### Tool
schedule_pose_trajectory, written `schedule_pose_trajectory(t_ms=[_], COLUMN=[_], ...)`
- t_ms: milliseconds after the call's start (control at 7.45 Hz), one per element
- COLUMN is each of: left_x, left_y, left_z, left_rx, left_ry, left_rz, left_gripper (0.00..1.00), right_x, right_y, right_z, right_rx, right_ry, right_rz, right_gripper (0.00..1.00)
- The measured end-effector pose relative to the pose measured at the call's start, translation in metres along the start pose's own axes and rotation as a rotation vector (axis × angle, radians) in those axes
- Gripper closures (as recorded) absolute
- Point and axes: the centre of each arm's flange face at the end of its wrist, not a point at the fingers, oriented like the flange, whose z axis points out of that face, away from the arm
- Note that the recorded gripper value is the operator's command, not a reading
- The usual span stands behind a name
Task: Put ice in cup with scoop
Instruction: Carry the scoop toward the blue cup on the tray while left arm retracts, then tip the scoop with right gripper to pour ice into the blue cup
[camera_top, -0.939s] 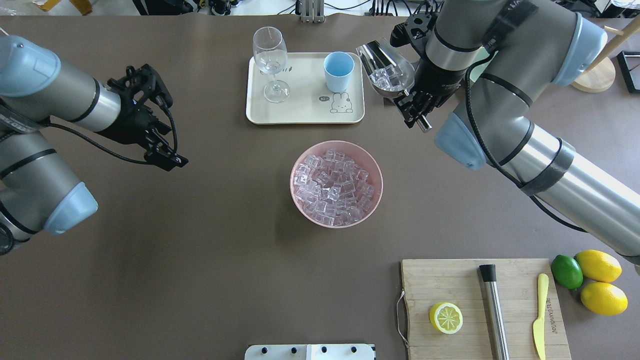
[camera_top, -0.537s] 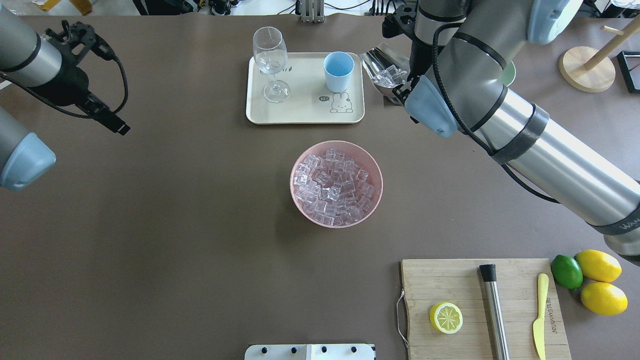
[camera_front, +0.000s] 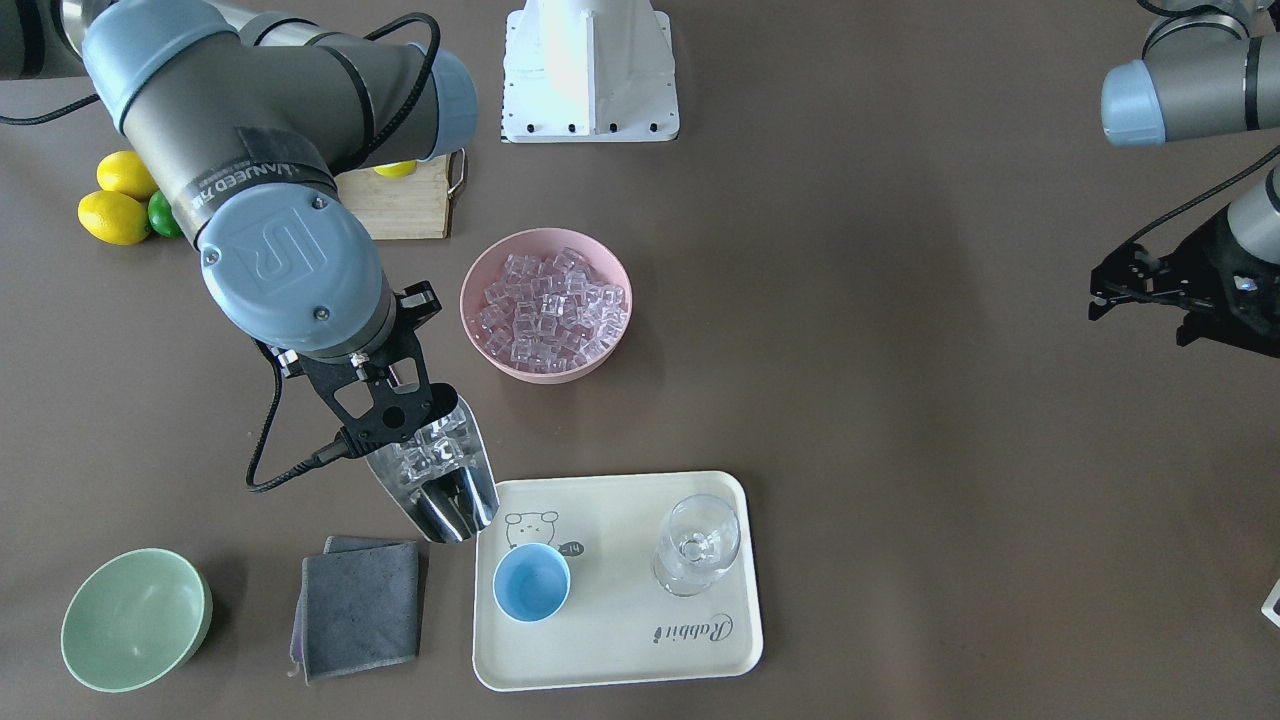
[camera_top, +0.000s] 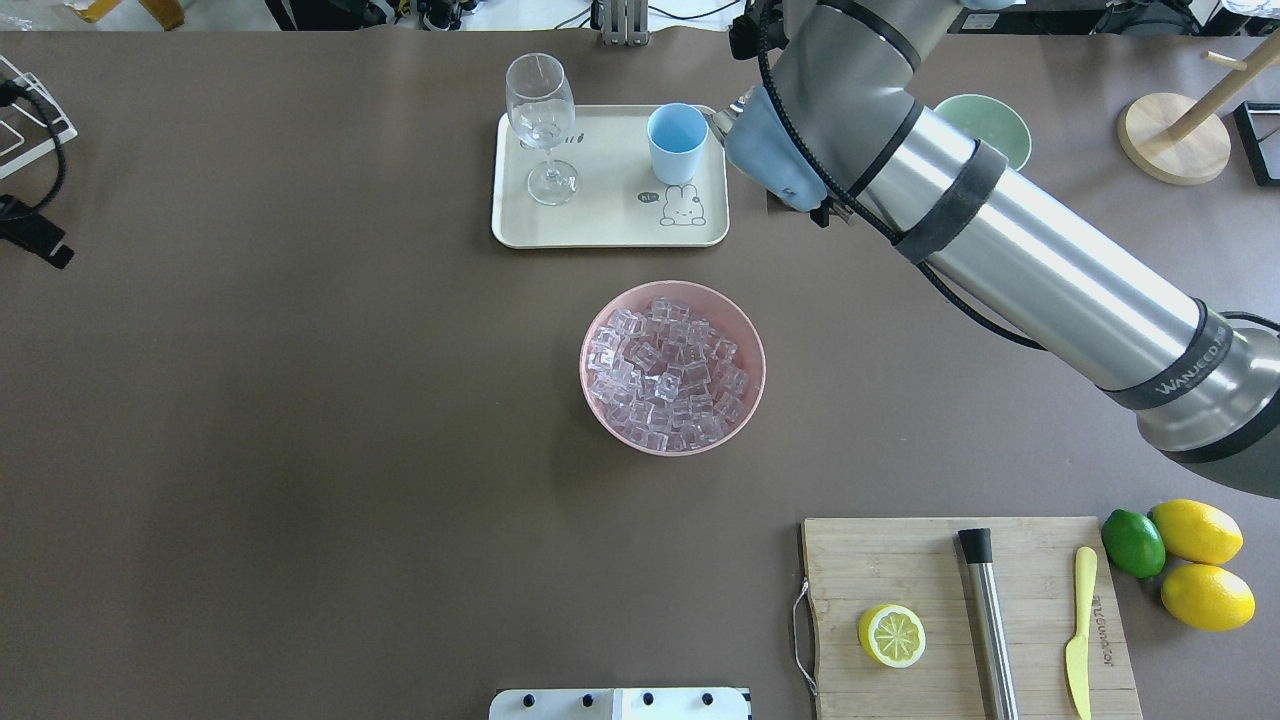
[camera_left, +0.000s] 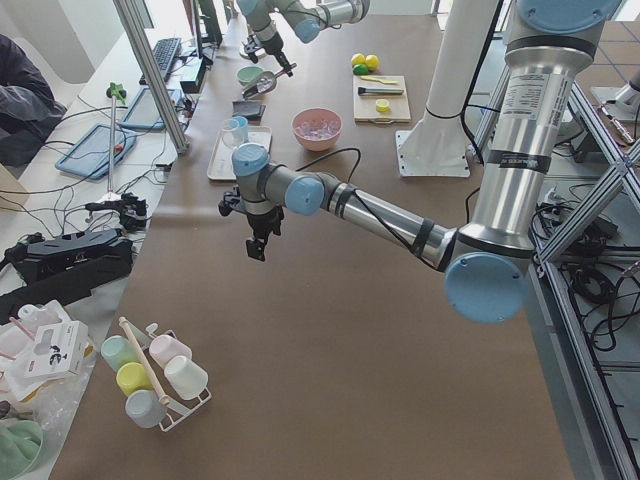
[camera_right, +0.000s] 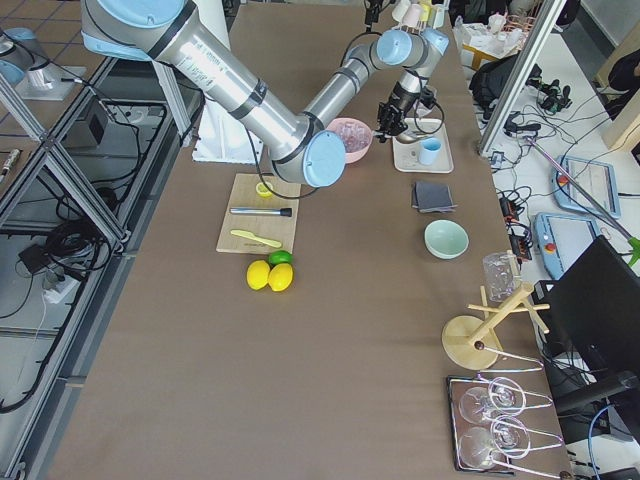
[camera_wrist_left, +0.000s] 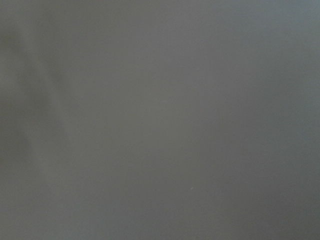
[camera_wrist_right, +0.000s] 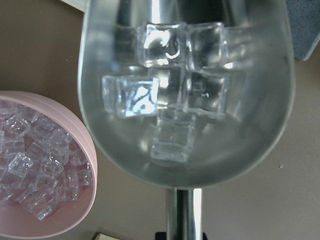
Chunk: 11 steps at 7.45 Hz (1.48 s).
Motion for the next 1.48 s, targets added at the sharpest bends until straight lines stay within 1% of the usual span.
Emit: schedule_pose_trajectory(t_ms=[134, 403, 537, 671, 805, 1074, 1476], left_x=[-0.043, -0.118, -0.147, -0.162, -0.169, -0.172, -0.172], left_y=[0.032, 0.089, 0.112, 0.126, 0.132, 0.134, 0.135], left_z=[0.002, 0.006, 0.001, -0.002, -0.003, -0.005, -0.002], left_rx=[-0.015, -0.044, -0.038, -0.032, -0.029, -0.026, -0.032], left_ry=[-0.006, 0.002, 0.022, 0.034, 0.036, 0.034, 0.035], left_rz=[-0.080, -0.242, -0.313, -0.352, -0.370, -0.375, -0.379], left_gripper=[0.01, 0.01, 0.01, 0.01, 0.01, 0.01, 0.01], right_x=[-0.001, -0.005, -0.005, -0.005, -0.003, -0.002, 0.001], right_y=[-0.013, -0.035, -0.045, -0.053, -0.062, -0.076, -0.096], right_z=[-0.001, -0.005, -0.006, -0.005, -0.002, -0.003, -0.021], right_rx=[-0.025, -0.062, -0.080, -0.098, -0.119, -0.154, -0.192], right_ry=[0.007, 0.015, 0.018, 0.021, 0.021, 0.021, 0.020], right_rz=[-0.012, -0.013, -0.018, -0.026, -0.028, -0.039, -0.039], right_gripper=[1.00, 1.00, 1.00, 1.00, 1.00, 1.00, 1.00])
